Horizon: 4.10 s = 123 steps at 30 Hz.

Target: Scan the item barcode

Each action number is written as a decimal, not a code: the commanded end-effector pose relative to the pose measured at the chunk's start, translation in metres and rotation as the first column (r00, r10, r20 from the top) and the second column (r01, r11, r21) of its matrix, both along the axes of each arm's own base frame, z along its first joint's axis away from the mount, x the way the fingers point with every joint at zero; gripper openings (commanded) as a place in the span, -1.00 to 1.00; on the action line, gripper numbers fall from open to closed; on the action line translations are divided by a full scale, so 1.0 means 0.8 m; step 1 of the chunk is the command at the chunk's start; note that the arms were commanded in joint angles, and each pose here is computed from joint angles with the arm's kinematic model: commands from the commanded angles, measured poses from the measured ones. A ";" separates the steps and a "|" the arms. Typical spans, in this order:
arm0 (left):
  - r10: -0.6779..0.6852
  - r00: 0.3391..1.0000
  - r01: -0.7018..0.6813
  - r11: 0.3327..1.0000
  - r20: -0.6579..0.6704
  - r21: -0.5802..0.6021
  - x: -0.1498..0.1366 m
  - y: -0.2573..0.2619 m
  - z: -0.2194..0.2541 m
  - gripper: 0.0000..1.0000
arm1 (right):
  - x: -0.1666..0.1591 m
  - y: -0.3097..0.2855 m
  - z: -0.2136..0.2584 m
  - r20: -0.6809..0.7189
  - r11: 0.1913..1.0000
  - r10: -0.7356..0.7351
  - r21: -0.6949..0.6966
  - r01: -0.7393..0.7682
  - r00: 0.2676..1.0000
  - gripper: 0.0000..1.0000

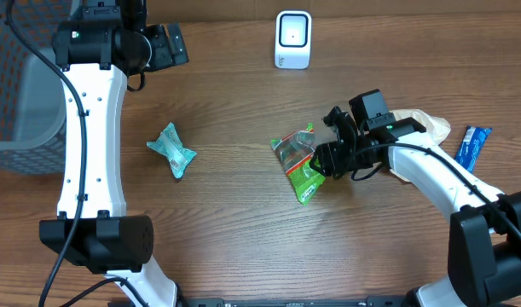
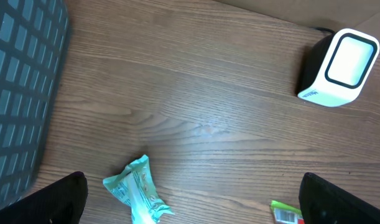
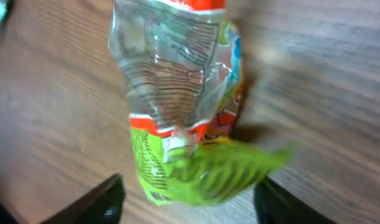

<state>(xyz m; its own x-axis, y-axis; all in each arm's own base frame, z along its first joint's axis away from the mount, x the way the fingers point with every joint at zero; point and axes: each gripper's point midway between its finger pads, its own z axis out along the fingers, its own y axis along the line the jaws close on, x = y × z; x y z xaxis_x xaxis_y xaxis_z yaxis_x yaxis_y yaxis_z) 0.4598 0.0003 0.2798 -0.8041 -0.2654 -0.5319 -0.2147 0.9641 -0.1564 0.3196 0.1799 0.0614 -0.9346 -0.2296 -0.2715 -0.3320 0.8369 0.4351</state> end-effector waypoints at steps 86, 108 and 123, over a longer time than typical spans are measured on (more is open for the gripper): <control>0.001 1.000 -0.001 1.000 0.012 -0.014 0.005 -0.005 0.004 0.99 | 0.036 0.065 0.398 0.510 0.750 0.101 0.525 -0.403 0.854 -0.93; 0.000 1.000 0.000 1.000 0.012 -0.014 0.005 -0.006 0.004 1.00 | 0.044 0.053 0.373 0.488 0.820 0.086 0.460 -0.340 0.869 -0.92; 0.001 1.000 -0.001 1.000 0.012 -0.014 0.005 -0.005 0.004 1.00 | 0.069 0.031 0.258 0.287 0.932 0.030 0.339 -0.131 0.958 -0.92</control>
<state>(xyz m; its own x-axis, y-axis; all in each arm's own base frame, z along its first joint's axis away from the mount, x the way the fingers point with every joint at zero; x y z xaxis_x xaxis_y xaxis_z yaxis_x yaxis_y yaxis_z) 0.4598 0.0003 0.2797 -0.8043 -0.2654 -0.5316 -0.2148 0.9641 -0.1564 0.3661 0.2130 0.3021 -0.7536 -0.1359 -0.6431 -0.6001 0.5414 0.5888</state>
